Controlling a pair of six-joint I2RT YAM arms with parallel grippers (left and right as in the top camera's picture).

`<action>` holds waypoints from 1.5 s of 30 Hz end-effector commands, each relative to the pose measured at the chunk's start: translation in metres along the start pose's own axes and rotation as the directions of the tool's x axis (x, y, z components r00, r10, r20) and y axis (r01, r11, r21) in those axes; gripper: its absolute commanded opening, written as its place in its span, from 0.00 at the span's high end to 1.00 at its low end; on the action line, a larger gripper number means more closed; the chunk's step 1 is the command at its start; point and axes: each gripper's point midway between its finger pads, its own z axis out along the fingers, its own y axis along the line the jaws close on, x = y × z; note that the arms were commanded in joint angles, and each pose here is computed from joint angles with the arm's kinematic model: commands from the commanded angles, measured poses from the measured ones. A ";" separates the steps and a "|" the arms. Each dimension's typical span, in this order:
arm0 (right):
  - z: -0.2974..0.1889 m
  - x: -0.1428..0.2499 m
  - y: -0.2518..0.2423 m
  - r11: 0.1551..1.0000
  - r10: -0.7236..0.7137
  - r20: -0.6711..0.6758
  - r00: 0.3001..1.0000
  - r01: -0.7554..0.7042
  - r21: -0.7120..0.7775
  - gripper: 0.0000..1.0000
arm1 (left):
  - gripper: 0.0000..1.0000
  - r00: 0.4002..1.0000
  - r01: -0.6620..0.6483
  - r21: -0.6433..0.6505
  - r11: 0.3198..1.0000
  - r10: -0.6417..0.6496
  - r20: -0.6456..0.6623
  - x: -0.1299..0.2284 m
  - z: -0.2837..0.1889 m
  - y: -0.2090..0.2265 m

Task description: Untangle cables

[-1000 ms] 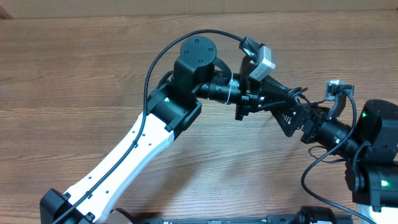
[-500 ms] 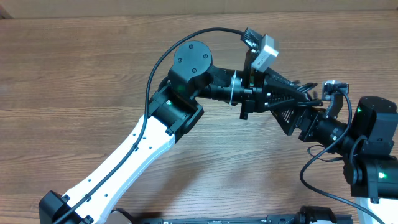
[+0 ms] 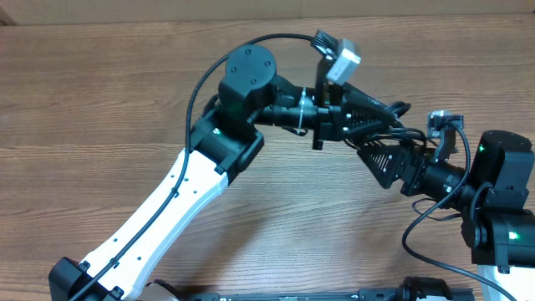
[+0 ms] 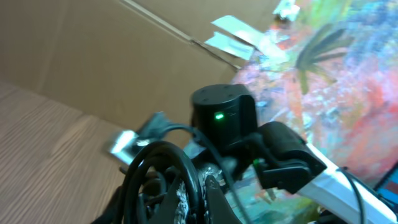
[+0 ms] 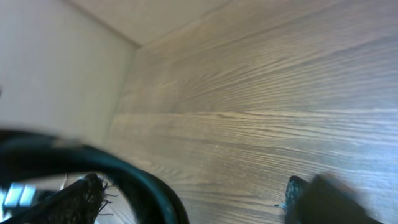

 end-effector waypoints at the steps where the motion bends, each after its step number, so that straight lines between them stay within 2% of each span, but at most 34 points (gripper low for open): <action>1: -0.001 0.010 0.017 0.981 -0.159 -0.027 0.987 0.156 -0.112 0.08 | 0.96 0.997 -0.071 -0.029 0.997 0.071 0.020 -0.016 -0.018 -0.005; 5: -0.003 0.015 0.030 0.946 -0.268 -0.019 0.963 0.260 -0.194 0.08 | 0.96 1.000 0.010 -0.075 0.997 -0.008 0.022 -0.016 -0.033 0.011; 9: -0.004 0.018 0.036 0.927 -0.303 -0.013 0.953 0.291 -0.236 0.08 | 0.96 0.999 0.014 -0.092 0.996 -0.012 0.030 -0.019 -0.041 0.017; 12: -0.005 0.018 0.037 0.927 -0.302 -0.013 0.953 0.291 -0.237 0.08 | 0.96 0.999 -0.022 -0.120 0.993 0.028 0.041 -0.024 -0.051 0.024; 15: -0.005 0.016 0.039 0.921 -0.311 -0.005 0.950 0.301 -0.246 0.08 | 0.96 0.993 -0.112 -0.145 0.983 0.116 0.020 -0.021 -0.058 0.031; 20: -0.011 0.001 0.063 0.847 -0.401 0.098 0.911 0.410 -0.340 0.08 | 0.96 0.995 -0.099 -0.177 0.979 0.095 -0.031 -0.004 -0.064 0.044; 25: -0.014 -0.009 0.070 0.807 -0.454 0.159 0.877 0.481 -0.343 0.09 | 0.96 0.998 -0.047 -0.205 0.978 0.040 -0.039 0.003 -0.066 0.050; 33: -0.011 -0.012 0.064 0.825 -0.450 0.153 0.880 0.476 -0.305 0.09 | 0.96 0.999 -0.047 -0.301 0.952 0.043 -0.022 -0.001 -0.082 0.070; 37: -0.005 -0.020 0.042 0.869 -0.444 0.140 0.885 0.463 -0.175 0.07 | 0.96 0.997 -0.072 -0.193 0.979 0.065 -0.045 0.001 -0.089 0.054; 41: -0.006 -0.024 0.043 0.767 -0.602 0.184 0.777 0.627 -0.136 0.05 | 0.96 0.976 -0.188 0.059 0.980 0.194 -0.099 0.015 -0.086 0.013; 42: -0.006 -0.025 0.044 0.743 -0.631 0.193 0.751 0.657 -0.128 0.04 | 0.96 0.975 -0.187 0.082 0.979 0.195 -0.102 0.016 -0.086 0.009; 45: -0.007 -0.027 0.048 0.722 -0.649 0.211 0.731 0.679 -0.131 0.03 | 0.96 0.975 -0.182 0.117 0.976 0.195 -0.110 0.020 -0.082 0.003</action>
